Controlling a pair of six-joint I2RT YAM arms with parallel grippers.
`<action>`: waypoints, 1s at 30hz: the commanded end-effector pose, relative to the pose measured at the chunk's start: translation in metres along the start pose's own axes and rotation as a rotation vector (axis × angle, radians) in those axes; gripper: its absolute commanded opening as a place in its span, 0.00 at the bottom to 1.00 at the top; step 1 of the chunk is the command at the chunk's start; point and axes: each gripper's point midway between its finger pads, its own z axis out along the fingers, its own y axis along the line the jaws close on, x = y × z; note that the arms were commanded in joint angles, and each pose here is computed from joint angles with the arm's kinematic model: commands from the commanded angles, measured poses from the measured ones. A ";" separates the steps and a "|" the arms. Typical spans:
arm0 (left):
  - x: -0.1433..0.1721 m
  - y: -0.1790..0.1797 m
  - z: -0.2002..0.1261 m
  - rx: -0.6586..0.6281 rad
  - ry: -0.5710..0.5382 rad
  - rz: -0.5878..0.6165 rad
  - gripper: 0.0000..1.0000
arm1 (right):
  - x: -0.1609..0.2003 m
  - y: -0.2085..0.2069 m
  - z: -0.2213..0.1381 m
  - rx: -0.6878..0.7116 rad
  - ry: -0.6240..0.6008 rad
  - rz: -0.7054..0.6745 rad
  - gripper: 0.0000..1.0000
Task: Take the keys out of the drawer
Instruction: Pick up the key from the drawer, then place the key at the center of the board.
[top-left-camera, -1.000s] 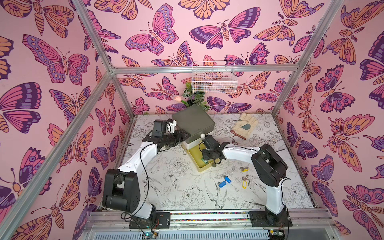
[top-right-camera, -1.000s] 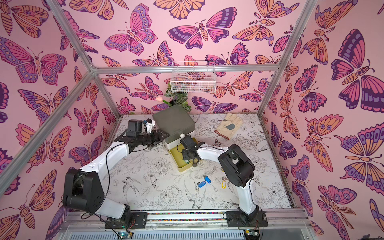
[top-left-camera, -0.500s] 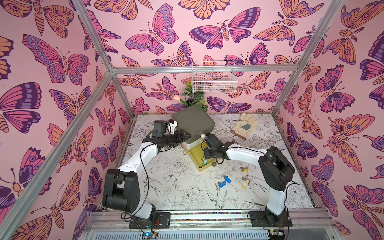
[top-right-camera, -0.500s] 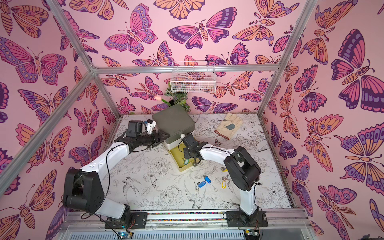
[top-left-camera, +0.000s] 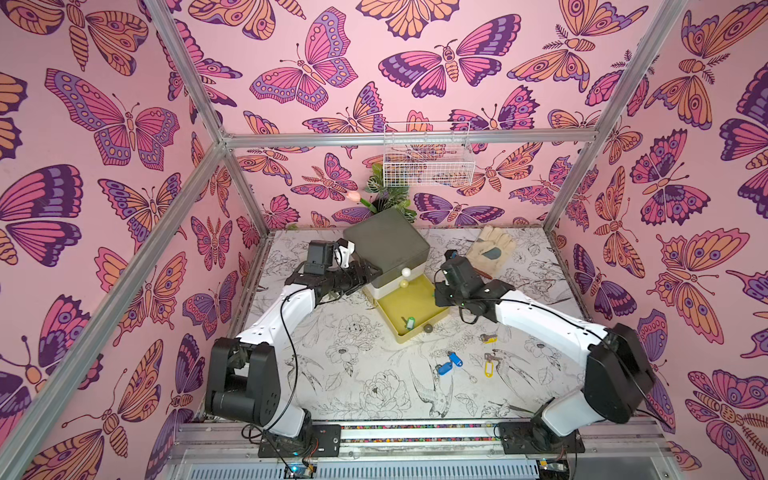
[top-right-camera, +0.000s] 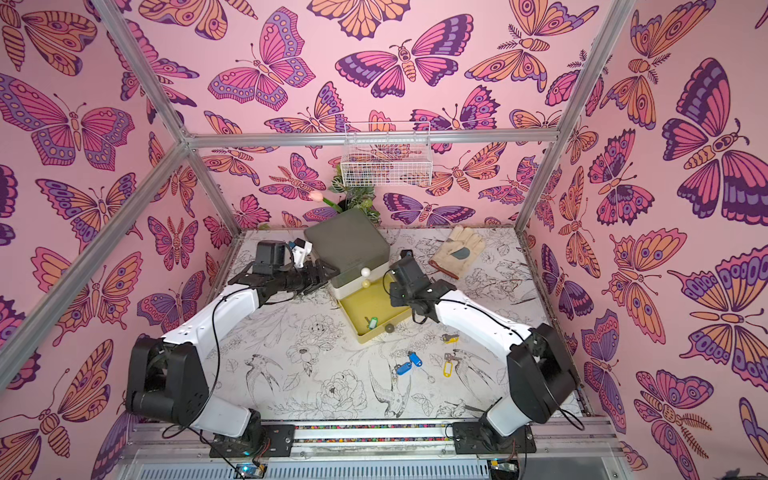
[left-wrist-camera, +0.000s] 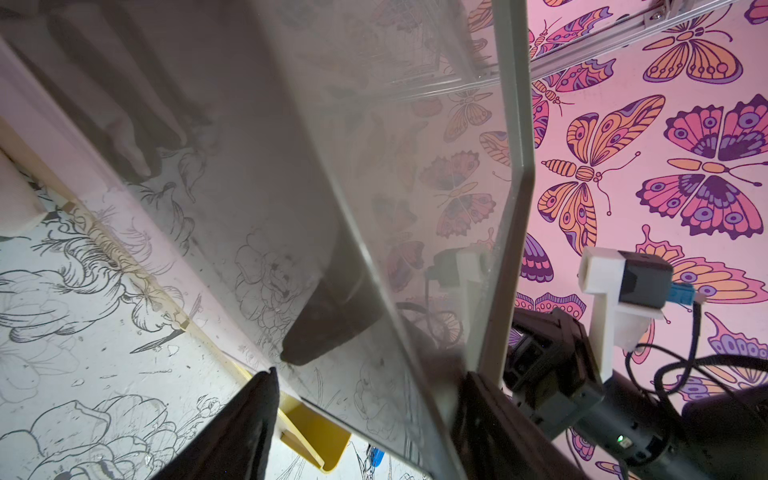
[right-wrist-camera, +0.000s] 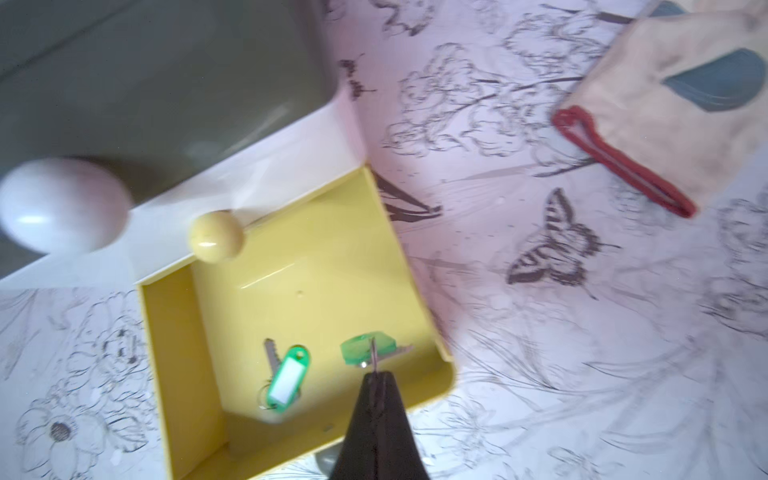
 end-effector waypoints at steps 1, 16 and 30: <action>0.091 0.081 0.008 -0.269 0.281 -0.197 0.75 | 0.014 -0.023 -0.004 0.056 0.053 -0.006 0.00; 0.093 0.080 0.006 -0.268 0.281 -0.205 0.75 | 0.050 -0.082 0.051 0.126 0.150 0.079 0.00; 0.087 0.080 0.008 -0.276 0.267 -0.199 0.75 | -0.002 -0.014 -0.006 -0.038 0.093 -0.065 0.53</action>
